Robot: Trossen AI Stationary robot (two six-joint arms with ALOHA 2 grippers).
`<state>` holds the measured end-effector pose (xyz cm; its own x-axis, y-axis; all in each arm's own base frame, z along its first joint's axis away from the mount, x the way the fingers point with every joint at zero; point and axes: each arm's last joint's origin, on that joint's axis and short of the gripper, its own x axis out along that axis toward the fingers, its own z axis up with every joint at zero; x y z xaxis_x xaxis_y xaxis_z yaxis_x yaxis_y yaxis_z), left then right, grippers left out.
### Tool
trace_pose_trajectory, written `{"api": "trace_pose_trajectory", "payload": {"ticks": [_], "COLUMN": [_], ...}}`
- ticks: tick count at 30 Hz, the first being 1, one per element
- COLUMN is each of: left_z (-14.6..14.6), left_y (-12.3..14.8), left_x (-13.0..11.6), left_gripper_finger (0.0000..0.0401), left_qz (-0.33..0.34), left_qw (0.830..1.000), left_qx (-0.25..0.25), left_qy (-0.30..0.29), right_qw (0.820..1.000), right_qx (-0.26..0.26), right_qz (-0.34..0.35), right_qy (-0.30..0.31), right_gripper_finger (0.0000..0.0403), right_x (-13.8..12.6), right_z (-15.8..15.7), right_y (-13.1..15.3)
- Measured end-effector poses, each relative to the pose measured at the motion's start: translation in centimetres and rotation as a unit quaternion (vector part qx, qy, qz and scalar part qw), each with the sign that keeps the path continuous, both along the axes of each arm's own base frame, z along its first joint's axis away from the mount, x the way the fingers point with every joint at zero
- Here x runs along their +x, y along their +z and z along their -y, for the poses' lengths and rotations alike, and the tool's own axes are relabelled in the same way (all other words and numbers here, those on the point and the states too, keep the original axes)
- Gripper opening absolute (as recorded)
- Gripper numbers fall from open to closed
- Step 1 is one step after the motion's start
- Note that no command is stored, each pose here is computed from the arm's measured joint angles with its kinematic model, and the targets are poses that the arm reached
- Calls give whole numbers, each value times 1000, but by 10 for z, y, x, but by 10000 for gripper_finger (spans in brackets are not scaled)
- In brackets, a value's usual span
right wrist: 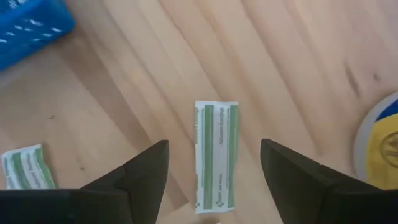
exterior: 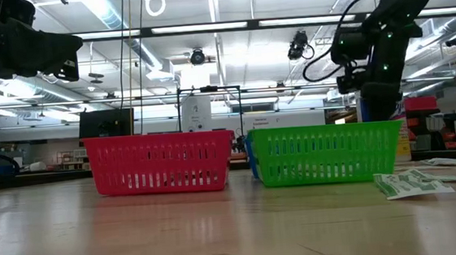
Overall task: Pick & Place First Aid Supplies
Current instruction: Put the green bandage pack into the green bin
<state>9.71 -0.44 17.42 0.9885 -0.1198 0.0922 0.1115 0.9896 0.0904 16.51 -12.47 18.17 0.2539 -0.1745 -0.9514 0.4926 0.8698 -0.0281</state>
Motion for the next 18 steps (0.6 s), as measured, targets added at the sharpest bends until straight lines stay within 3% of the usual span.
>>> {"api": "trace_pose_trajectory", "payload": {"ticks": [6, 18], "left_z": [0, 0], "left_y": [0, 0], "left_x": [0, 0], "left_gripper_finger": [25, 25], "left_qz": [0, 0], "left_qw": [1000, 1000], "left_qx": [0, 0], "left_qy": [0, 0], "right_qw": [999, 997], "right_qx": [25, 36], "right_qz": [-26, -53], "right_qy": [-15, 45], "right_gripper_finger": [257, 257], "right_x": [-3, 5], "right_z": [13, 29], "right_y": [-15, -37]}}
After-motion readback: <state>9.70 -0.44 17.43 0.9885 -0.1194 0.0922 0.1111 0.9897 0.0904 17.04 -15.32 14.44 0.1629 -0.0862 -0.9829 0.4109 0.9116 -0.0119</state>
